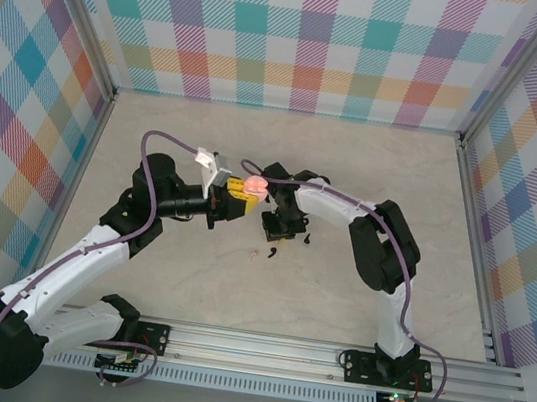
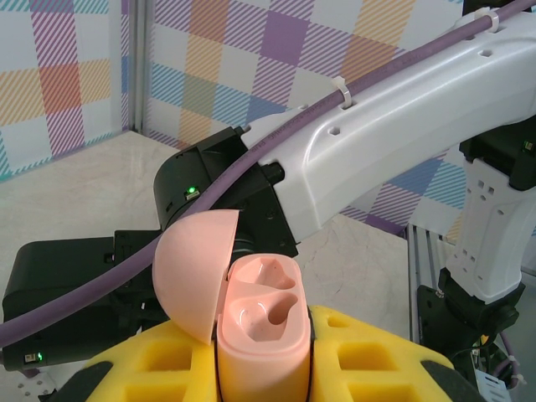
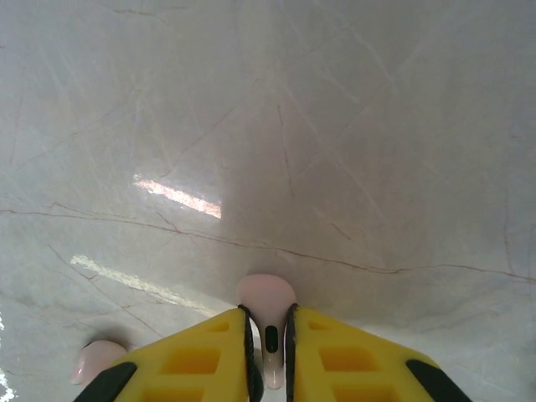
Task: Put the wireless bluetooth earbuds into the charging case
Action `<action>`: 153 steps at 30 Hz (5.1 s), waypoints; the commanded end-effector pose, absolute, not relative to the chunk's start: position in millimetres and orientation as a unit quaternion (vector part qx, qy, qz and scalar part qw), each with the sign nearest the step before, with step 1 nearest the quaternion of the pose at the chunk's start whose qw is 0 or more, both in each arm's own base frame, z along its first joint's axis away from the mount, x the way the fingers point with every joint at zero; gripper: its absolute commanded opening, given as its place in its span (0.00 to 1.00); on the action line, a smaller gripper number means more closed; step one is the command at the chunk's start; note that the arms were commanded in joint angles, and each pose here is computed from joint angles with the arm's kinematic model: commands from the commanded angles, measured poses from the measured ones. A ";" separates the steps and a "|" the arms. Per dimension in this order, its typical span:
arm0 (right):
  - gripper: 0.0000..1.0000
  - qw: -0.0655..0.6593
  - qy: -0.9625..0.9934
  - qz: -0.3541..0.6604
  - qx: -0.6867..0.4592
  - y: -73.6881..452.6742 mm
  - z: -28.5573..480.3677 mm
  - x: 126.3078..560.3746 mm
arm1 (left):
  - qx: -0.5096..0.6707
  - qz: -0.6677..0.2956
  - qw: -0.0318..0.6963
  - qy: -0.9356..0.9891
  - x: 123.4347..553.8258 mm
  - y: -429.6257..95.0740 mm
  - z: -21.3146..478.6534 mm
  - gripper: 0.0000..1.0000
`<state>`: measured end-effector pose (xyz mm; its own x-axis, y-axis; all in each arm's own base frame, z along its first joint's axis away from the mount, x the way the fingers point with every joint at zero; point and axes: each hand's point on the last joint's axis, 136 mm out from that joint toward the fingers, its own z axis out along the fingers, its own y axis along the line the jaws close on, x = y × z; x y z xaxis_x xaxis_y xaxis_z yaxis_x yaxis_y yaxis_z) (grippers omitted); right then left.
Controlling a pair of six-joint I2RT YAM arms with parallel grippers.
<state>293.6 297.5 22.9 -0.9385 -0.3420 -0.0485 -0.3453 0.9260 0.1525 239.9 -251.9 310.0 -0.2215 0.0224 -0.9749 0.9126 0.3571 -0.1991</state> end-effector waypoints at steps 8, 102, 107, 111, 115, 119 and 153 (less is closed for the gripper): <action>0.16 0.023 0.993 0.024 -0.112 244.6 16.8 307.7 | 0.358 -0.430 0.516 0.648 239.6 -245.6 310.2 0.19; 0.24 0.196 0.965 0.167 -0.054 253.7 137.5 341.2 | 0.290 -0.415 0.554 0.661 268.5 -239.4 296.4 0.19; 0.24 0.240 0.943 0.223 -0.064 263.0 183.5 338.8 | 0.291 -0.408 0.574 0.648 271.4 -238.6 296.0 0.19; 0.25 0.275 0.923 0.259 -0.077 267.7 216.3 336.1 | 0.315 -0.399 0.579 0.637 269.7 -242.0 293.0 0.19; 0.24 0.311 0.902 0.286 -0.090 269.0 245.2 332.3 | 0.339 -0.381 0.585 0.631 270.2 -243.7 290.1 0.18; 0.25 0.349 0.878 0.311 -0.107 269.3 272.0 326.6 | 0.356 -0.365 0.590 0.626 272.1 -244.9 287.4 0.17; 0.25 0.456 0.756 0.418 -0.214 328.8 354.5 291.5 | 0.359 -0.338 0.632 0.598 286.2 -267.4 303.2 0.13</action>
